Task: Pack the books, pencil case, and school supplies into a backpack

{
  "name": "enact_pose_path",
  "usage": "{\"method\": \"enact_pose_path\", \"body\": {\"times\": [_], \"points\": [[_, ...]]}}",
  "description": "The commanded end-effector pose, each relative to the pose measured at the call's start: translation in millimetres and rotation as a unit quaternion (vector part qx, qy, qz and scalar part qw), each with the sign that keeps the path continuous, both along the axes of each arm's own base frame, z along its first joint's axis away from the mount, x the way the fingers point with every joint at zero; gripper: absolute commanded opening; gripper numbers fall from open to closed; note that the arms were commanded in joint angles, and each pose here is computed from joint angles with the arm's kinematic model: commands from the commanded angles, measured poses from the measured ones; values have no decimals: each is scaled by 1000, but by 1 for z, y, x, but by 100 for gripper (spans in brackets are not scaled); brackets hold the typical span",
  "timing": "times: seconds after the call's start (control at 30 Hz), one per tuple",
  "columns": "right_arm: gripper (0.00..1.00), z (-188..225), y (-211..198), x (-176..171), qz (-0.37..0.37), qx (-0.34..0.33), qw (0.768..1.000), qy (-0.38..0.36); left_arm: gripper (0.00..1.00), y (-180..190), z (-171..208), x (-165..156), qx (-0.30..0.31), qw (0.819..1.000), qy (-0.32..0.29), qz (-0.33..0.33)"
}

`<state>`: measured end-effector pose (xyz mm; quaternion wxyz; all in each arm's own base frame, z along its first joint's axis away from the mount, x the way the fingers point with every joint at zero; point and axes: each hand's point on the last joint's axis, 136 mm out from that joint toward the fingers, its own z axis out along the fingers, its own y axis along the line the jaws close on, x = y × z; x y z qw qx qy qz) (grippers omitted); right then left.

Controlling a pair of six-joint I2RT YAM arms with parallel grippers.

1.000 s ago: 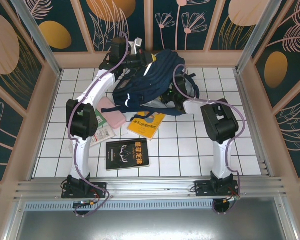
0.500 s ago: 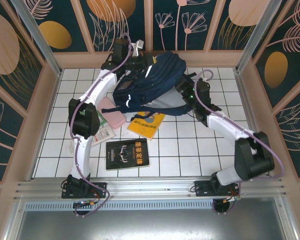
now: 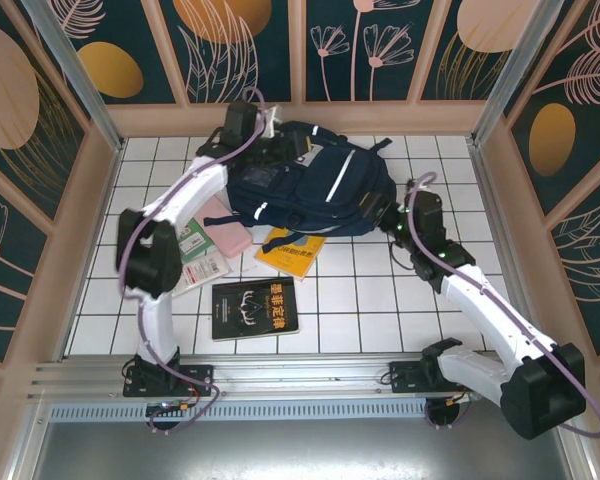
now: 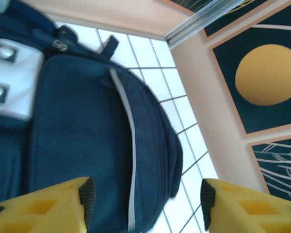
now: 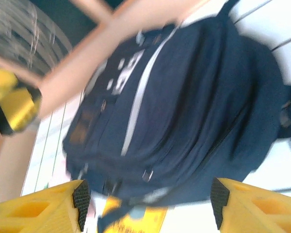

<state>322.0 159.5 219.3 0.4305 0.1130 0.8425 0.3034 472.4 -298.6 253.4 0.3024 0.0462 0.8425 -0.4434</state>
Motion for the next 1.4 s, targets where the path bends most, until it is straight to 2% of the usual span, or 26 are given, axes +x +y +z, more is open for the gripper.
{"method": "enact_pose_path", "body": {"times": [0.0,0.1,0.27,0.4,0.53,0.7,0.9,1.1,1.3,1.37], "points": [[68,-9,59,-46,174,-29,984,13,67,48,43,-40,14,995,-60,79],[67,-24,92,-78,256,-33,965,48,70,85,5,-78,36,988,-1,152],[66,-52,130,-116,335,-13,934,123,72,131,-94,-160,98,963,148,201],[66,-82,150,-138,378,-16,908,179,74,165,-133,-213,134,944,190,235],[67,-106,163,-152,401,-5,887,228,74,178,-161,-248,136,933,229,244],[68,-118,173,-159,416,21,870,262,75,189,-198,-277,142,914,277,261],[68,-137,179,-167,427,35,850,307,76,195,-221,-293,144,905,294,272],[67,-157,182,-171,426,33,838,338,77,192,-231,-298,134,907,297,266],[65,-159,196,-182,452,34,821,347,75,173,-240,-301,96,920,305,228],[62,-158,199,-182,452,28,821,347,75,170,-238,-300,91,922,304,221]]}}
